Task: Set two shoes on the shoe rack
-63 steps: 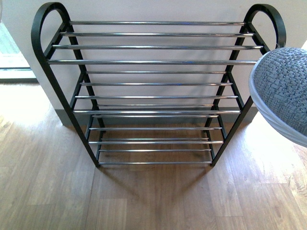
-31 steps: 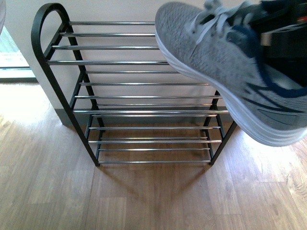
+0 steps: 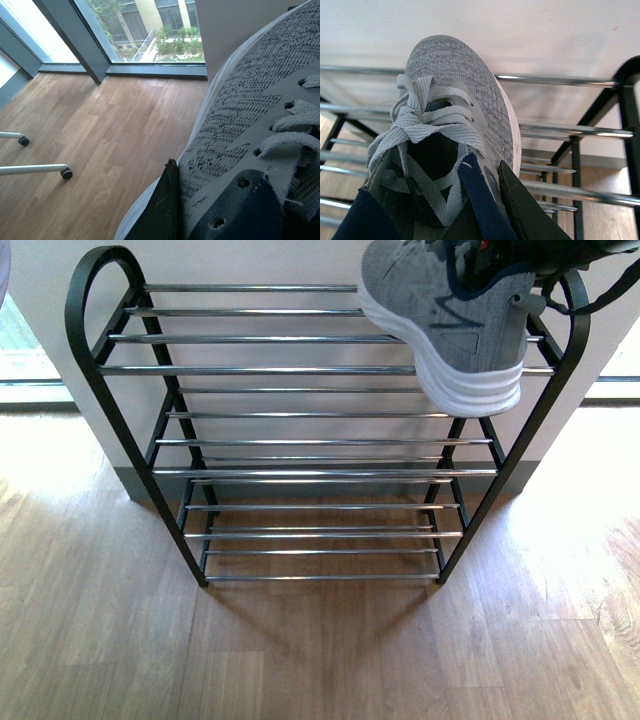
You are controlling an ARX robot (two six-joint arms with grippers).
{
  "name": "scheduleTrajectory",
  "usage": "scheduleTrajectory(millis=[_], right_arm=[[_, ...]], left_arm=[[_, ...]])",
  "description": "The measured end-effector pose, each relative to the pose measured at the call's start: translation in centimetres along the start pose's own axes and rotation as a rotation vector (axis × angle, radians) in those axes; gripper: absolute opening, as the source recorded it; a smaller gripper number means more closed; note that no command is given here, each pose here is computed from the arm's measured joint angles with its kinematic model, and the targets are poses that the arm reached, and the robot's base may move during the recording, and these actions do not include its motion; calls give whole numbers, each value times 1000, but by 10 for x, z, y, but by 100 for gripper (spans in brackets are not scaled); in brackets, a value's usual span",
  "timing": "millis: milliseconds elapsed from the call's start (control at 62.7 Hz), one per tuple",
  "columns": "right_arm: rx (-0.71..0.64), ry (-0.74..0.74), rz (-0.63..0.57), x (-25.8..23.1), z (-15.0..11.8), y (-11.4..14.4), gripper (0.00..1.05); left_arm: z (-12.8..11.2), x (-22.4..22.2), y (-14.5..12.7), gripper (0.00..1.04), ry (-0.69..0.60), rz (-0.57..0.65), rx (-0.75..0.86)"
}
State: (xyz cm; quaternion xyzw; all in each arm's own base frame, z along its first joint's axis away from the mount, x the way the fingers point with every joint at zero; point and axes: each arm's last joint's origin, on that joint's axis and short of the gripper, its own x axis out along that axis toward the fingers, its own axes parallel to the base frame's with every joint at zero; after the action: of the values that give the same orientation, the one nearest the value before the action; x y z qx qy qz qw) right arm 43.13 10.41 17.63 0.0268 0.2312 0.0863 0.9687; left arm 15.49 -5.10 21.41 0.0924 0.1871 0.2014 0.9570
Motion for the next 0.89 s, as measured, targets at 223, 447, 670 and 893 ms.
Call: scheduleTrajectory(millis=[223, 447, 670, 893], right_arm=[[69, 28, -144, 21, 12, -25, 1], [120, 63, -185, 20, 12, -35, 3], [178, 112, -142, 6, 9, -35, 39], [206, 96, -93, -51, 31, -47, 74]], left_arm=[[0, 0, 0, 1, 0, -1, 0], [0, 0, 0, 1, 0, -1, 0], [0, 0, 0, 1, 0, -1, 0], [0, 0, 0, 1, 0, 0, 0]])
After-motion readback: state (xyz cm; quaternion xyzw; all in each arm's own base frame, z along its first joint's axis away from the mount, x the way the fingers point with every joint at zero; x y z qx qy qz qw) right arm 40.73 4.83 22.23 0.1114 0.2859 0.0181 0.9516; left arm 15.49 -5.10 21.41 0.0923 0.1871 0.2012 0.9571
